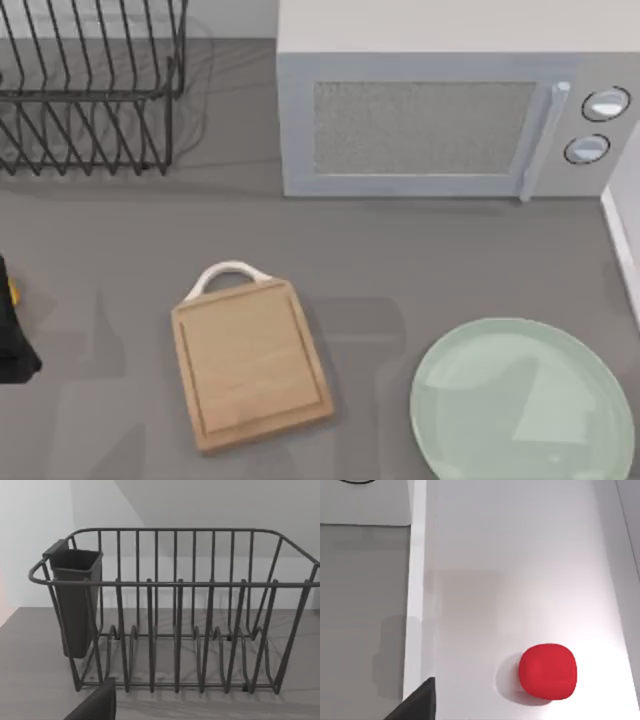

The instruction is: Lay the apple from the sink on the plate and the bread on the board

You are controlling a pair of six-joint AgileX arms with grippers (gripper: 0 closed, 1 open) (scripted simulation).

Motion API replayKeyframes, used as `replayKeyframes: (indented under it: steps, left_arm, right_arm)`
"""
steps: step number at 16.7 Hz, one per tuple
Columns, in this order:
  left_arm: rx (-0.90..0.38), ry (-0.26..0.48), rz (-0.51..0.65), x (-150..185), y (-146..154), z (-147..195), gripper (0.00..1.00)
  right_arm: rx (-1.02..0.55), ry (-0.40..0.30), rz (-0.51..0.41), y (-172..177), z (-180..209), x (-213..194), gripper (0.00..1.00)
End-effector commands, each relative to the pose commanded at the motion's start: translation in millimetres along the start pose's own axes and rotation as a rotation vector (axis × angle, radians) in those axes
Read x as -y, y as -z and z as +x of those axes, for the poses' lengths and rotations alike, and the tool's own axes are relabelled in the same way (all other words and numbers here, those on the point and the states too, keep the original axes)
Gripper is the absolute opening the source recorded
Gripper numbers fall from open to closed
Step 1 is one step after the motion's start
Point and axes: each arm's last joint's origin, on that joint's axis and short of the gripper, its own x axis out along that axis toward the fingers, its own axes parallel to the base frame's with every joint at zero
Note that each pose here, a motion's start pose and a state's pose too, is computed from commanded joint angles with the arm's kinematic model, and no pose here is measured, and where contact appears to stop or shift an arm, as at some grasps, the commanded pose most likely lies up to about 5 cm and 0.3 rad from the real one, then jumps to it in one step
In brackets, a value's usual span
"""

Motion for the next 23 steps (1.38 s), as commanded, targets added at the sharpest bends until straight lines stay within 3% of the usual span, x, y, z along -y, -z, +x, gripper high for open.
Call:
replayKeyframes:
  steps: [5,11,20,23]
  left_arm:
    - [0.0,0.0,0.0,0.0,0.0,0.0,1.0]
    - [0.0,0.0,0.0,0.0,0.0,0.0,1.0]
    - [0.0,0.0,0.0,0.0,0.0,0.0,1.0]
    - [0.0,0.0,0.0,0.0,0.0,0.0,1.0]
  right_arm:
    - [-0.404,-0.03,-0.01,-42.4,71.6,25.7,1.0]
    - [-0.743,-0.098,0.0,-45.8,155.7,51.7,1.0]
    - [-0.811,-0.118,0.0,-42.0,175.0,55.5,1.0]
    - [-0.825,-0.122,0.002,-26.5,194.4,54.3,1.0]
